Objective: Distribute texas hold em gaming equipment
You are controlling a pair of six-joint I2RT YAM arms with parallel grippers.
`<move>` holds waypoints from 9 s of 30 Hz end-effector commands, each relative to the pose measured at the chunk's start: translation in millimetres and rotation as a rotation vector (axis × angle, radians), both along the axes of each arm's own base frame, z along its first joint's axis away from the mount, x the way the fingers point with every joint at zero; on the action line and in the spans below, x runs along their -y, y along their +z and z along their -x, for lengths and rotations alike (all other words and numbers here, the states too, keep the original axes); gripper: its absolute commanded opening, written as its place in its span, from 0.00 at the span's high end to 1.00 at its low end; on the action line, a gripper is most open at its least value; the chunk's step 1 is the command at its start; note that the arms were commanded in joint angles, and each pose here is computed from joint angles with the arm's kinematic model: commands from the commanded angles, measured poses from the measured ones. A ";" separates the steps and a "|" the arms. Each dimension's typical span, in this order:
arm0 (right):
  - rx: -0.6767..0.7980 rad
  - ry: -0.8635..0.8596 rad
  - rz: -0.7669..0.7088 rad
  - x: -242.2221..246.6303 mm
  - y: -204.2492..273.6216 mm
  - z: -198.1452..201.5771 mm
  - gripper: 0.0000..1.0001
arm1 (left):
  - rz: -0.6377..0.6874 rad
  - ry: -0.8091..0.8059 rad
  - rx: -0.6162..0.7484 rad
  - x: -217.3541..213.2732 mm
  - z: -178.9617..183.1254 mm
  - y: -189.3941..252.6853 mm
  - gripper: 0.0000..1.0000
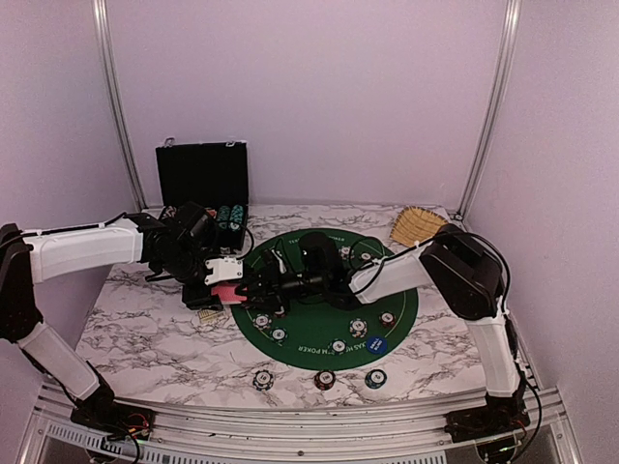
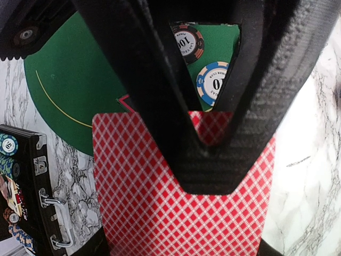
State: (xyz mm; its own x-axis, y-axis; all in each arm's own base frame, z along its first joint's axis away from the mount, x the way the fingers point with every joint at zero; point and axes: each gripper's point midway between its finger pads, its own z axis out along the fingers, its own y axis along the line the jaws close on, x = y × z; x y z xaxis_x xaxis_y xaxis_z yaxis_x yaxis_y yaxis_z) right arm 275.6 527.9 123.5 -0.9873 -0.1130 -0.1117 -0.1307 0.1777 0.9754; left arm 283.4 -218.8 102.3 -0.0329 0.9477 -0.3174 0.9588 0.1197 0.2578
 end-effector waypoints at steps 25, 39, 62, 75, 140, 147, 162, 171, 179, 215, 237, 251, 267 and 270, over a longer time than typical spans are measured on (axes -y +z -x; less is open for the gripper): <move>0.041 -0.009 -0.041 9.1 26.1 -3.0 0.81 | -0.028 0.028 -0.003 -1.4 -5.2 -4.3 0.83; 0.048 -0.018 -0.051 15.3 32.7 -3.6 0.85 | -0.035 0.030 0.000 -2.4 -6.2 -5.0 0.84; 0.000 0.005 -0.071 3.3 16.6 0.7 0.87 | -0.031 0.032 0.007 -2.3 -6.9 -1.8 0.84; 0.004 -0.001 -0.093 6.8 22.8 0.9 1.00 | -0.032 0.036 0.010 -3.4 -7.1 -1.2 0.85; -0.004 -0.254 0.133 54.2 -77.5 -145.5 1.00 | -0.031 0.109 -0.014 -37.7 0.9 3.0 0.91; 0.006 -0.257 0.239 66.2 -93.1 -136.0 0.87 | -0.020 0.107 -0.021 -35.5 1.1 3.6 0.91; 0.197 -0.300 0.322 89.3 -29.3 -127.9 0.07 | 0.016 0.116 -0.035 -24.9 -5.2 8.5 0.91; 0.146 -0.100 0.101 44.3 5.3 -53.3 0.02 | 0.047 0.120 -0.033 -17.2 -10.1 16.1 0.92; 0.112 -0.014 -0.047 19.4 22.5 -8.9 0.05 | 0.060 0.111 -0.035 -10.1 -9.8 21.4 0.92; 0.042 0.081 -0.175 -20.4 30.2 9.3 0.29 | 0.083 0.074 -0.054 5.8 1.7 29.1 0.94; 0.005 0.111 -0.252 -40.5 36.6 9.1 0.67 | 0.064 0.052 -0.079 12.3 10.7 20.1 0.92; -0.030 0.104 -0.283 -30.6 37.0 15.3 0.93 | 0.109 0.053 -0.061 17.1 9.9 27.0 0.28; -0.034 0.107 -0.285 -28.0 38.4 17.9 0.94 | 0.159 -0.018 -0.091 17.5 24.8 30.3 0.18; -0.038 0.105 -0.278 -27.3 35.7 18.6 0.94 | 0.162 -0.011 -0.090 15.7 23.0 31.6 0.20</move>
